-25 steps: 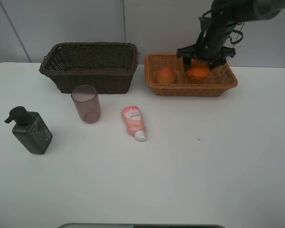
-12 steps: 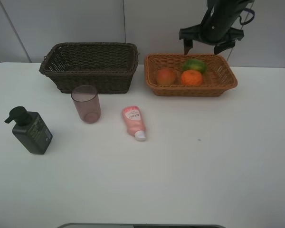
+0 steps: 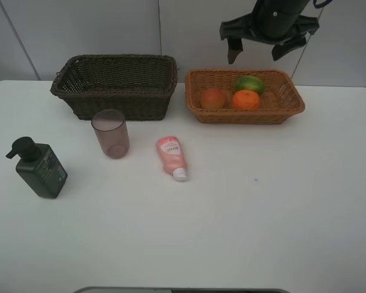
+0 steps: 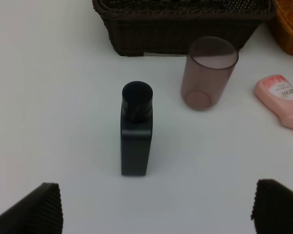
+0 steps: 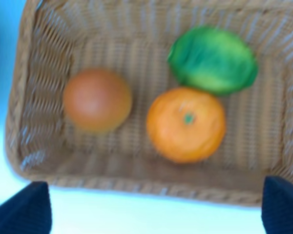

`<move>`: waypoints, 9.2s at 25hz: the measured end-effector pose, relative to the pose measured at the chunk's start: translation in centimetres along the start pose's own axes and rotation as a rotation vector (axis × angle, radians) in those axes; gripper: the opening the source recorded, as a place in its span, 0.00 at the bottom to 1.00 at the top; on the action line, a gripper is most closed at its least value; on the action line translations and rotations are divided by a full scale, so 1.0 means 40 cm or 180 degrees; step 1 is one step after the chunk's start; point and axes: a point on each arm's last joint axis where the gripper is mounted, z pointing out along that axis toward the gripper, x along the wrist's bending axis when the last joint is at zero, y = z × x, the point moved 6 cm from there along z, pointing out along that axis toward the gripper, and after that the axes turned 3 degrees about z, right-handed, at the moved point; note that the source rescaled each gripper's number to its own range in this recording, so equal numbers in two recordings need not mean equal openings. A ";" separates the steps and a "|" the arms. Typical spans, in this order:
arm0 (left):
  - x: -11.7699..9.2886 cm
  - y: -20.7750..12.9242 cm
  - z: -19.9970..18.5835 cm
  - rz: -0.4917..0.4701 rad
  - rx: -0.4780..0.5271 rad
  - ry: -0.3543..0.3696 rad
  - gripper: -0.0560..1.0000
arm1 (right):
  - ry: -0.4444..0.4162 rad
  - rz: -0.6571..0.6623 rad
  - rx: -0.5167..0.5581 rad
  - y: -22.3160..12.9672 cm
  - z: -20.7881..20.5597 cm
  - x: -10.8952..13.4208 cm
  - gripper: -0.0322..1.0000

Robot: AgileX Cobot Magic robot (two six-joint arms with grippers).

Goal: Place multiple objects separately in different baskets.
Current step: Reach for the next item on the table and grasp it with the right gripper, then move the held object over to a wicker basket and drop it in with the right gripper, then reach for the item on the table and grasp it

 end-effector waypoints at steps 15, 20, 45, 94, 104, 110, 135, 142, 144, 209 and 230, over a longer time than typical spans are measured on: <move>0.000 0.000 0.000 0.0000 0.0000 0.0000 1.00 | 0.0499 -0.0426 0.0682 -0.201 0.065 0.302 0.88; 0.000 0.000 0.000 0.0000 0.0000 0.0000 1.00 | 0.0373 -0.0483 0.0938 -0.200 0.131 0.347 0.88; 0.000 0.000 0.000 0.0000 0.0000 0.0000 1.00 | 0.0306 -0.0525 0.1266 -0.272 0.332 0.444 0.88; 0.000 0.000 0.000 0.0000 0.0000 0.0000 1.00 | 0.0490 -0.0845 0.0843 -0.100 0.182 0.466 0.04; 0.000 0.000 0.000 0.0000 0.0000 0.0000 1.00 | 0.0767 -0.0813 -0.0131 0.059 0.093 0.497 0.04; 0.000 0.000 0.000 0.0000 0.0000 0.0000 1.00 | 0.1042 -0.0776 -0.0964 0.153 0.071 0.533 0.04; 0.000 0.000 0.000 0.0000 0.0000 0.0000 1.00 | 0.1478 -0.0855 -0.1683 0.105 0.332 0.605 0.04; 0.000 0.000 0.000 0.0000 0.0000 0.0000 1.00 | 0.1407 -0.0849 -0.1582 0.101 0.345 0.588 0.13; 0.000 0.000 0.000 0.0000 0.0000 0.0000 1.00 | 0.1408 -0.0848 -0.1587 0.103 0.343 0.587 0.41; 0.000 0.000 0.000 0.0000 0.0000 0.0000 1.00 | 0.0039 0.0600 -0.1646 -0.777 -0.506 -0.312 0.83; 0.000 0.000 0.000 0.0000 0.0000 0.0000 1.00 | -0.0069 0.0784 -0.1931 -0.788 -0.508 -0.315 0.83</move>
